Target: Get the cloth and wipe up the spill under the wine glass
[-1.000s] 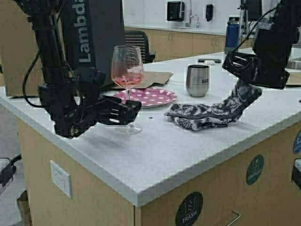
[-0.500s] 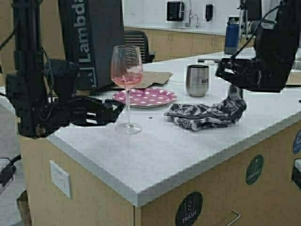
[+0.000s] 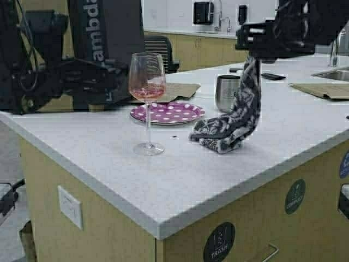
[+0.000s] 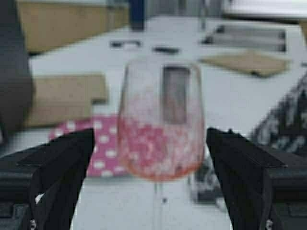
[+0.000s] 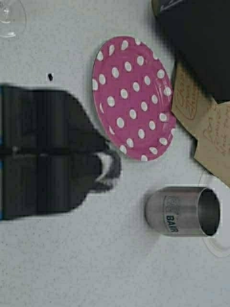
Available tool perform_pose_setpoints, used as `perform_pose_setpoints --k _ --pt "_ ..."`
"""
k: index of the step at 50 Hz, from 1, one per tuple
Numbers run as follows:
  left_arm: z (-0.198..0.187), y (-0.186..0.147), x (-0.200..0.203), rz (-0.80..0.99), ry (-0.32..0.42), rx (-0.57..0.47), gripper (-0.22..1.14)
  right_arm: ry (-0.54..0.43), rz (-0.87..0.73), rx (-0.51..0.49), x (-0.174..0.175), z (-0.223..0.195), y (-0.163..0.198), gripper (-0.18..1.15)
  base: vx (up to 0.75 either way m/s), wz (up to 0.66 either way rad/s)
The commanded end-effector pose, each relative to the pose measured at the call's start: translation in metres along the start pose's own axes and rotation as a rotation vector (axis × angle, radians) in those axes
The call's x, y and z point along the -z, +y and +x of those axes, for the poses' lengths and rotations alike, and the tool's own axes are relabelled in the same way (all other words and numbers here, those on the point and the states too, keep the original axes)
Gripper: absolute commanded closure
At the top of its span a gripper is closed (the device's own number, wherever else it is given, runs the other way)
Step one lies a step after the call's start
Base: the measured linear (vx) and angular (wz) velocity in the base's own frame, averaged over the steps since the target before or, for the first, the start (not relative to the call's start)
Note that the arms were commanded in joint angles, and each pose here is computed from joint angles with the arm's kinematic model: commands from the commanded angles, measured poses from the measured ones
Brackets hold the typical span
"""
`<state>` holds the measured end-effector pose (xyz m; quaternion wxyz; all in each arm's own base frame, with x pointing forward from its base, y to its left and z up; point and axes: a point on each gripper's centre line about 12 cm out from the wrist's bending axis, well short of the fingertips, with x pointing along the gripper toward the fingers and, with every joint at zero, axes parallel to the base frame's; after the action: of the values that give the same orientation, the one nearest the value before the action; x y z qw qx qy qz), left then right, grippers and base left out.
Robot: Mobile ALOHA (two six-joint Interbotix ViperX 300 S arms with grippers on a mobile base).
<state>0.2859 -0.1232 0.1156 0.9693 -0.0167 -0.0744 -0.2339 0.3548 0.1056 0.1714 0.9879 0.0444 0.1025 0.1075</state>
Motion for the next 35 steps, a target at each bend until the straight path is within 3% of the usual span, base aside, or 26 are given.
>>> perform_pose_setpoints --k 1,21,35 --pt "0.009 0.001 -0.035 0.012 -0.062 -0.01 -0.09 -0.07 -0.019 -0.022 -0.043 -0.012 0.007 0.9 0.0 0.0" --pt "0.037 0.006 -0.134 0.051 -0.133 -0.035 -0.09 -0.121 -0.041 -0.052 -0.11 -0.029 0.017 0.9 0.0 0.0" --pt "0.043 0.007 -0.196 0.066 -0.211 -0.045 -0.09 -0.171 -0.049 -0.067 -0.138 -0.042 0.021 0.9 0.0 0.0"
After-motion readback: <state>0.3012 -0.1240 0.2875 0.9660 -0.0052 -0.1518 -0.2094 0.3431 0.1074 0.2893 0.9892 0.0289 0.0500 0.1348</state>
